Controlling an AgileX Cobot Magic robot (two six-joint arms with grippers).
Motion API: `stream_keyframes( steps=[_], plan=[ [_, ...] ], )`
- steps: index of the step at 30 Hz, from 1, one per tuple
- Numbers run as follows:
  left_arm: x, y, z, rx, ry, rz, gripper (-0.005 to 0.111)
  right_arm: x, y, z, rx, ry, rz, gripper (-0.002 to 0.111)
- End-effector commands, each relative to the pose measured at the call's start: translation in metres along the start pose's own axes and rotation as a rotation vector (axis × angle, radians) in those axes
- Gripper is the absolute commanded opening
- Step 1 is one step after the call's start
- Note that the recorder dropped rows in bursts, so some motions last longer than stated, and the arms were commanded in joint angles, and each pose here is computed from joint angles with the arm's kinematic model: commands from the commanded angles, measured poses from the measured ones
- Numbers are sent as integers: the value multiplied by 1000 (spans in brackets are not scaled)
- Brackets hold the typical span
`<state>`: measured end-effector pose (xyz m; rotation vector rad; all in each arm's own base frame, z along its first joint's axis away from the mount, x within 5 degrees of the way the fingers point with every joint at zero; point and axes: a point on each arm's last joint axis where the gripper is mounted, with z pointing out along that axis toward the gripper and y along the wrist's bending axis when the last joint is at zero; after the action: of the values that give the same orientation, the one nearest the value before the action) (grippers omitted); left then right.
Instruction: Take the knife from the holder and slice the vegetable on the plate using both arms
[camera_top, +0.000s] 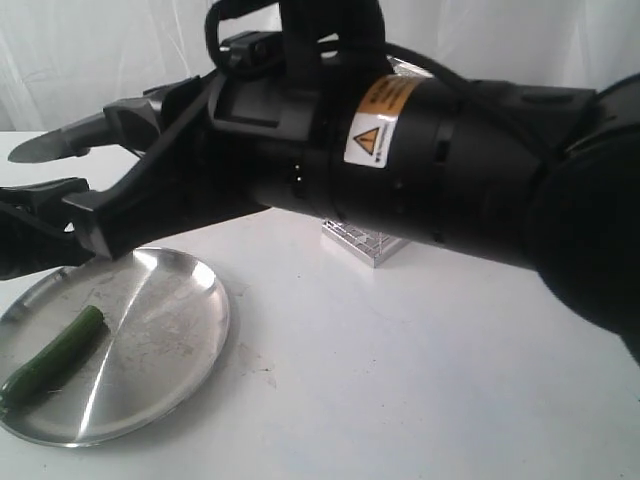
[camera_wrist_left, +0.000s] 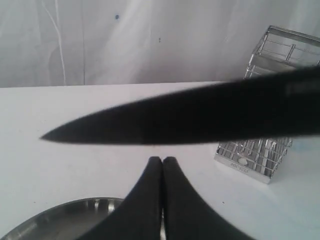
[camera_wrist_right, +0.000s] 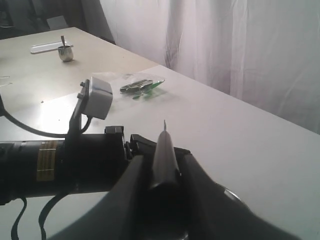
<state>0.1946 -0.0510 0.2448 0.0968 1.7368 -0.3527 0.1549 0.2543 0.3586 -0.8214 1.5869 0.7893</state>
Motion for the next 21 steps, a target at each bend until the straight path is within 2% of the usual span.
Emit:
stream_keyframes(
  steps=[1,21],
  plan=[
    [-4,-3,1,26,-44,-3,0,0,0,5,2,-19,5,0],
    [-19,-5,5,22,-63,73,0,24,1,6,-17,225,-17,0]
  ],
)
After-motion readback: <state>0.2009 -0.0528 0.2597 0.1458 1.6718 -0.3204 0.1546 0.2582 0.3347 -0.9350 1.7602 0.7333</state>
